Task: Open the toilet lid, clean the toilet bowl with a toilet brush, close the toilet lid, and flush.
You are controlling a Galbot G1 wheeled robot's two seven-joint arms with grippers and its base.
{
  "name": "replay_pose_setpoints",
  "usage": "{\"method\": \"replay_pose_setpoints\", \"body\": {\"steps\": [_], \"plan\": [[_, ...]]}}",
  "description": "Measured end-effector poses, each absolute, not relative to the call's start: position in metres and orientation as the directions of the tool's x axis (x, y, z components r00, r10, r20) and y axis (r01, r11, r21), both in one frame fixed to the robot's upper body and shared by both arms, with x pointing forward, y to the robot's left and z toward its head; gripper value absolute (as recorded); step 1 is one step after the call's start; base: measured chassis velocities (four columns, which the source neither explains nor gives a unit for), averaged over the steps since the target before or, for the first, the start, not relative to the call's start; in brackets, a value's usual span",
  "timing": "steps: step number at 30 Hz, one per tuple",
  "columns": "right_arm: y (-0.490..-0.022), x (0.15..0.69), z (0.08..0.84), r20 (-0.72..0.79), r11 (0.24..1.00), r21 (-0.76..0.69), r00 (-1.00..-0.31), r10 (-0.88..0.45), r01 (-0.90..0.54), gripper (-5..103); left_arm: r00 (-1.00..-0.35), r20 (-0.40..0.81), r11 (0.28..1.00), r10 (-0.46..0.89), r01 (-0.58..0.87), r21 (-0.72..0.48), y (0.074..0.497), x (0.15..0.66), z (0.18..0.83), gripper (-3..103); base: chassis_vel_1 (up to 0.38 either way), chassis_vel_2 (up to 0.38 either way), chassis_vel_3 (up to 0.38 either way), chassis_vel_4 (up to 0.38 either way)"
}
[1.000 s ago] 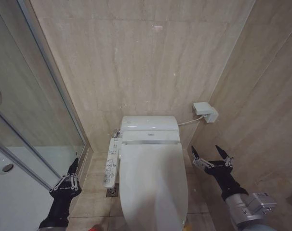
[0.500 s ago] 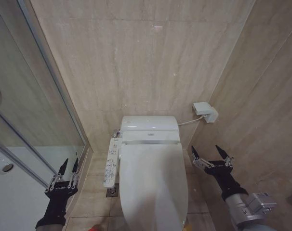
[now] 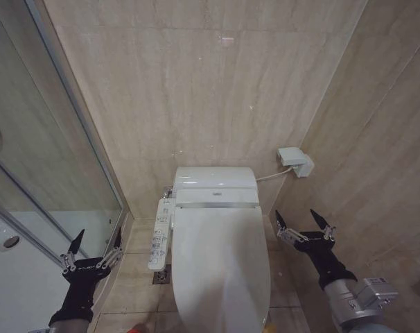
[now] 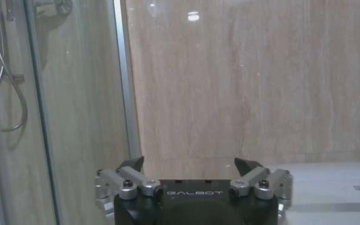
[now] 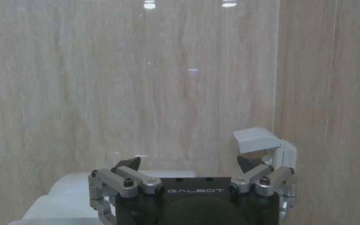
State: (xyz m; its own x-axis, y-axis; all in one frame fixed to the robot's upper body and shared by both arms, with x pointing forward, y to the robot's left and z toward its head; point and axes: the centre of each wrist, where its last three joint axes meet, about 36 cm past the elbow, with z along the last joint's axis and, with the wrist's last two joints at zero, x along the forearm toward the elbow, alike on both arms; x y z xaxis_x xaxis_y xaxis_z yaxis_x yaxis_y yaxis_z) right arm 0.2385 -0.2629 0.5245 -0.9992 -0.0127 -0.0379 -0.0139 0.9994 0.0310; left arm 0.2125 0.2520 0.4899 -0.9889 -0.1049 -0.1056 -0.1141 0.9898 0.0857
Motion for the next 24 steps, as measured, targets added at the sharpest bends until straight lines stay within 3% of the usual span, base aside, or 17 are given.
{"method": "replay_pose_setpoints", "body": {"steps": [2,3,24], "plan": [[-0.2629,0.2385,0.5245,-0.038,0.999,0.031,-0.999,-0.013,-0.014,100,-0.989,-0.105,0.990,-0.105,-0.114,0.087,0.2518,0.2123,0.4908,76,0.000,0.000,0.000,0.000],[-0.2629,0.2385,0.5245,-0.038,0.999,0.031,-0.999,-0.013,-0.014,100,-0.989,-0.105,0.990,-0.104,-0.114,0.087,0.2514,0.2119,0.4922,98,0.000,0.000,0.000,0.000],[-0.2629,0.2385,0.5245,-0.038,0.999,0.031,-0.999,-0.013,-0.014,100,-0.990,-0.105,0.990,-0.092,-0.102,0.093,0.2482,0.2075,0.4994,100,0.000,0.000,0.000,0.000]]}}
